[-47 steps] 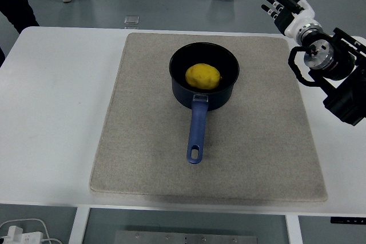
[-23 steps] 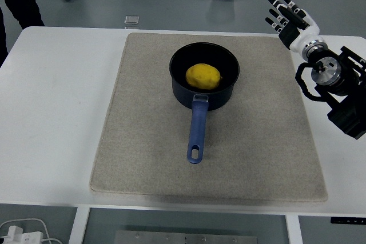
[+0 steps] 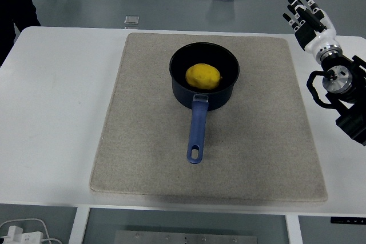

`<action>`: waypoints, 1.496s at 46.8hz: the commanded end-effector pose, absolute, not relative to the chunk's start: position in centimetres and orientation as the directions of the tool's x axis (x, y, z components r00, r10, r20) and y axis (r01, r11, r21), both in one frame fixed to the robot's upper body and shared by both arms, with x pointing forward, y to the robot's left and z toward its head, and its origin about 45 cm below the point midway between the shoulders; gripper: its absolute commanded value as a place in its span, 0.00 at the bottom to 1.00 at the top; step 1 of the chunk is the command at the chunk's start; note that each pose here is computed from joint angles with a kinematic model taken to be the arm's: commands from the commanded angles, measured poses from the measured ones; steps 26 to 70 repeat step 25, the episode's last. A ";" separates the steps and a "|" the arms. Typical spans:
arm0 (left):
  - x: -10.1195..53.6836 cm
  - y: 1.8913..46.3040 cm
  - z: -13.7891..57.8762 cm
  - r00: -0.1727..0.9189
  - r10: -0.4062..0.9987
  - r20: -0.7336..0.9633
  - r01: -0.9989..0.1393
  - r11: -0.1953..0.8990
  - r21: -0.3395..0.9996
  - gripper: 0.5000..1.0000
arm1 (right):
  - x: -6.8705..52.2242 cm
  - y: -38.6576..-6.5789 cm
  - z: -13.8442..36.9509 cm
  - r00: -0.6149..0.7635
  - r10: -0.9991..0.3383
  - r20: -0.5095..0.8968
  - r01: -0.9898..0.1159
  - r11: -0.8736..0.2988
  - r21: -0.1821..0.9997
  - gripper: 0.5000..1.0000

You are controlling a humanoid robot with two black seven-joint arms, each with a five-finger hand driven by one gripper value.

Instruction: Put the potato in the blue pot

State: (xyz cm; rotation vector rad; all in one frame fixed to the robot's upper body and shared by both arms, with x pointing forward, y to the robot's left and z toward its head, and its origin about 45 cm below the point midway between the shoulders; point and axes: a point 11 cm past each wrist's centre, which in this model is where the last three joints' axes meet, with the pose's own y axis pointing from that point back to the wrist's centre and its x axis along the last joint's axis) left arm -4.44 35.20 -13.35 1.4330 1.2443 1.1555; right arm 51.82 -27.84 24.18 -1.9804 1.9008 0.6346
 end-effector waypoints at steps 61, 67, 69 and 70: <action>-4.4 35.0 -13.4 0.062 0.994 0.088 0.166 -0.098 0.981 0.99 | 51.7 -27.7 23.4 -0.052 -0.866 -0.498 -0.995 0.002 0.101 0.86; -4.4 35.0 -13.4 0.062 0.994 0.088 0.166 -0.098 0.981 0.99 | 51.7 -27.7 23.4 -0.052 -0.866 -0.498 -0.995 0.002 0.101 0.86; -4.4 35.0 -13.4 0.062 0.994 0.088 0.166 -0.098 0.981 0.99 | 51.7 -27.7 23.4 -0.052 -0.866 -0.498 -0.995 0.002 0.101 0.86; -4.4 35.0 -13.4 0.062 0.994 0.088 0.166 -0.098 0.981 0.99 | 51.7 -27.7 23.4 -0.052 -0.866 -0.498 -0.995 0.002 0.101 0.86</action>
